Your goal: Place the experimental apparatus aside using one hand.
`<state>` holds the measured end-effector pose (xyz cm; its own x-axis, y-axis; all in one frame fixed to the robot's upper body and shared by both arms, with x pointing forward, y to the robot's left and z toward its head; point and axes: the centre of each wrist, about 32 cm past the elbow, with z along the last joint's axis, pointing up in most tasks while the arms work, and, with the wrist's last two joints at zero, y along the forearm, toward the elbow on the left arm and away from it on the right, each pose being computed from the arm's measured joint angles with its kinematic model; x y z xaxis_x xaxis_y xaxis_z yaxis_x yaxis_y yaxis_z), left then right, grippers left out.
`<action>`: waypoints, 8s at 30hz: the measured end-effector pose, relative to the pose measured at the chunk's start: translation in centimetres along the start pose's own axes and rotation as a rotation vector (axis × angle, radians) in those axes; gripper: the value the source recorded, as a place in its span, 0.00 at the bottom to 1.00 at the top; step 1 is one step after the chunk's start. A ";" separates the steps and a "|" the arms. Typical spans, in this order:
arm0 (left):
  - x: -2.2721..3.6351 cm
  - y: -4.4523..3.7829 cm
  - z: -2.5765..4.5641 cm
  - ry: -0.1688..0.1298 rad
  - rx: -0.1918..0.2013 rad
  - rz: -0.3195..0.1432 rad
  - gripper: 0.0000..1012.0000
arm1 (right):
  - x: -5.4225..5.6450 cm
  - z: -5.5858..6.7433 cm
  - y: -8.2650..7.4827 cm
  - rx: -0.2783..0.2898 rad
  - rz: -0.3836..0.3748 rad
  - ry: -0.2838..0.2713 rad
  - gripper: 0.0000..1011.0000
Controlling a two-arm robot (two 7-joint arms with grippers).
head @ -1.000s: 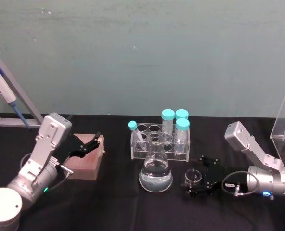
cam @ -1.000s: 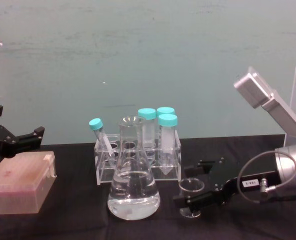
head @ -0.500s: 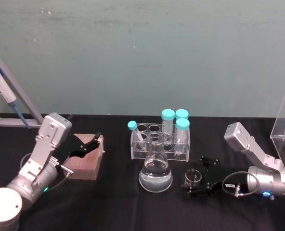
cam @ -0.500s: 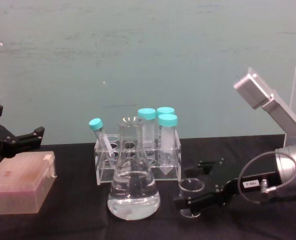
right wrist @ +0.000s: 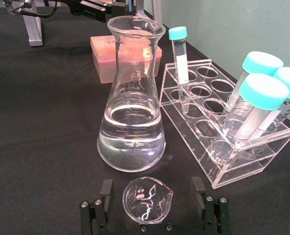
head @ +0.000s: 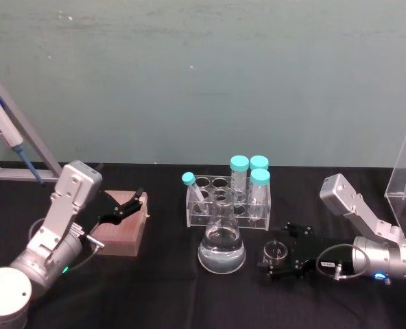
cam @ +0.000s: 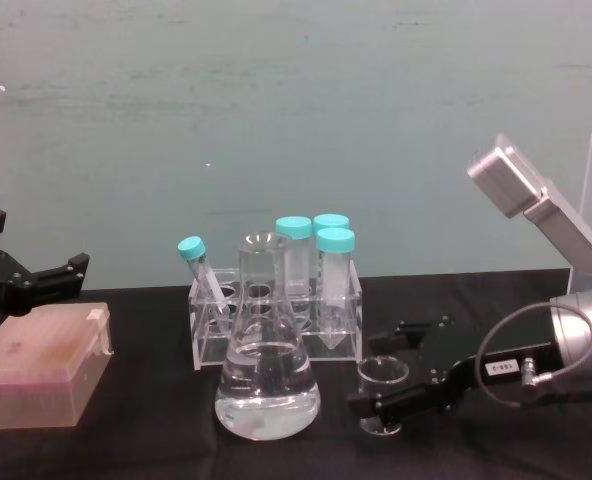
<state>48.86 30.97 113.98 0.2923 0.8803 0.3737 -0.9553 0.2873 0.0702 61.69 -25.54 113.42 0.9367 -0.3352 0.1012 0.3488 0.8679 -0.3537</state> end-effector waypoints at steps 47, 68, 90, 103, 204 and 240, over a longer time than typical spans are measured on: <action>0.00 0.00 0.00 0.000 0.000 0.000 0.99 | 0.0 0.0 0.0 0.000 -0.003 0.001 0.53; 0.00 0.00 0.00 0.000 0.000 0.000 0.99 | -0.6 0.4 -0.5 -0.005 -0.068 -0.002 0.53; 0.00 0.00 0.00 0.000 0.000 0.000 0.99 | 0.2 0.6 -2.2 -0.001 -0.289 0.053 0.53; 0.00 0.00 0.00 0.000 0.000 0.000 0.99 | 0.6 1.0 -1.9 -0.024 -0.411 0.080 0.53; 0.00 0.00 0.00 0.000 0.000 0.000 0.99 | 2.1 0.7 -0.3 -0.086 -0.888 0.235 0.53; 0.00 0.00 0.00 0.000 0.000 0.000 0.99 | 2.3 0.5 -0.3 -0.101 -0.867 0.243 0.53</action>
<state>48.86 30.97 113.98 0.2923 0.8803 0.3737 -0.9553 0.2873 0.0702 63.76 -26.36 114.20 0.3104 -0.9344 0.1747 0.9138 0.2426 -0.3258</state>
